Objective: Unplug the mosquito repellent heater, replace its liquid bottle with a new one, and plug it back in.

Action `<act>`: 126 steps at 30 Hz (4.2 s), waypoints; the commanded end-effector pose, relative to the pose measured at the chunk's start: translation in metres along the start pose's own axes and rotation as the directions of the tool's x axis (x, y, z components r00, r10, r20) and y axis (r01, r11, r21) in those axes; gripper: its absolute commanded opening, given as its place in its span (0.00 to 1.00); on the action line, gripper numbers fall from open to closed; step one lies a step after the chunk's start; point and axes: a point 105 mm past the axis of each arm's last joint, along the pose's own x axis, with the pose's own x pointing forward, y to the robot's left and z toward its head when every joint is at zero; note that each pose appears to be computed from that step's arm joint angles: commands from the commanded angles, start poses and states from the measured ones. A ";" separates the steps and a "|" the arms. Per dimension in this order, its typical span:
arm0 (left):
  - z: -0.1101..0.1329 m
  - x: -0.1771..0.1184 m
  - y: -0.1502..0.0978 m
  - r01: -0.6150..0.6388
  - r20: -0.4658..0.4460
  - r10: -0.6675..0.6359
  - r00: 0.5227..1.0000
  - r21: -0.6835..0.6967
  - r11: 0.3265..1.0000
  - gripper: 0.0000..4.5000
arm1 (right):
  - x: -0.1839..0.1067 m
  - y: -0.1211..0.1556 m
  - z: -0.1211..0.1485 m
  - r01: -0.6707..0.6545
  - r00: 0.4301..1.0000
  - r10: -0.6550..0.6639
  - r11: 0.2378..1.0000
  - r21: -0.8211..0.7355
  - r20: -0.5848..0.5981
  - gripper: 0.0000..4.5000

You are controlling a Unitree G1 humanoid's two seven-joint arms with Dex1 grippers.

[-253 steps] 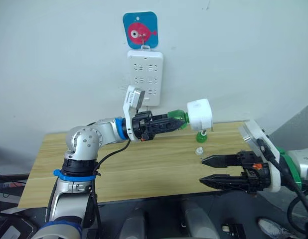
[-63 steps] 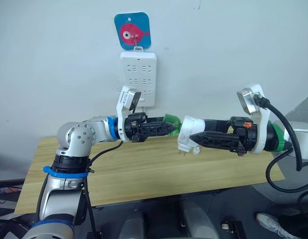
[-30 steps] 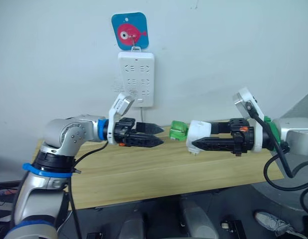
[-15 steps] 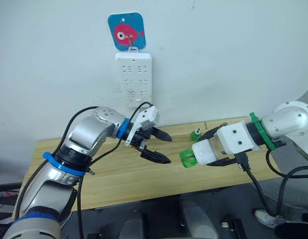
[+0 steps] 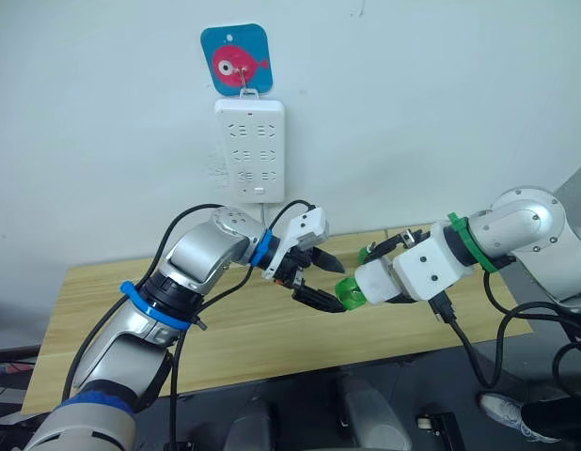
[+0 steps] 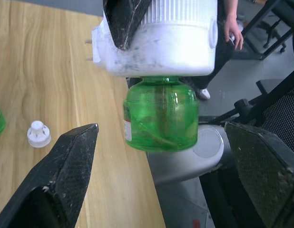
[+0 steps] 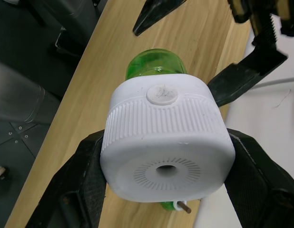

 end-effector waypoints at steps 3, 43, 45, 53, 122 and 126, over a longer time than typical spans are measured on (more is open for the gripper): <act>0.004 0.005 -0.002 0.035 -0.013 -0.034 0.999 0.019 0.999 1.00 | -0.012 -0.020 0.015 0.052 0.999 -0.052 0.995 -0.088 0.008 0.66; -0.006 -0.010 0.020 -0.443 0.515 0.416 0.750 -0.075 0.893 0.50 | -0.077 0.007 -0.033 0.582 0.806 -0.566 0.698 0.418 -0.176 1.00; -0.006 -0.008 0.018 -0.500 0.540 0.438 0.718 -0.037 0.865 0.50 | -0.073 0.008 -0.028 0.631 0.740 -0.647 0.571 0.526 -0.184 1.00; 0.001 -0.007 0.021 -0.714 0.642 0.555 0.529 -0.017 0.700 0.50 | -0.032 -0.009 0.013 0.500 0.447 -0.870 0.052 0.865 -0.206 1.00; -0.056 -0.167 -0.001 -0.940 0.416 0.879 0.232 -0.138 0.313 0.79 | -0.014 -0.051 0.025 0.429 0.448 -0.891 0.140 0.892 -0.076 0.67; -0.049 -0.175 0.014 -0.929 0.418 0.868 0.268 -0.127 0.348 0.57 | -0.010 -0.052 0.032 0.422 0.466 -0.884 0.177 0.889 -0.045 0.67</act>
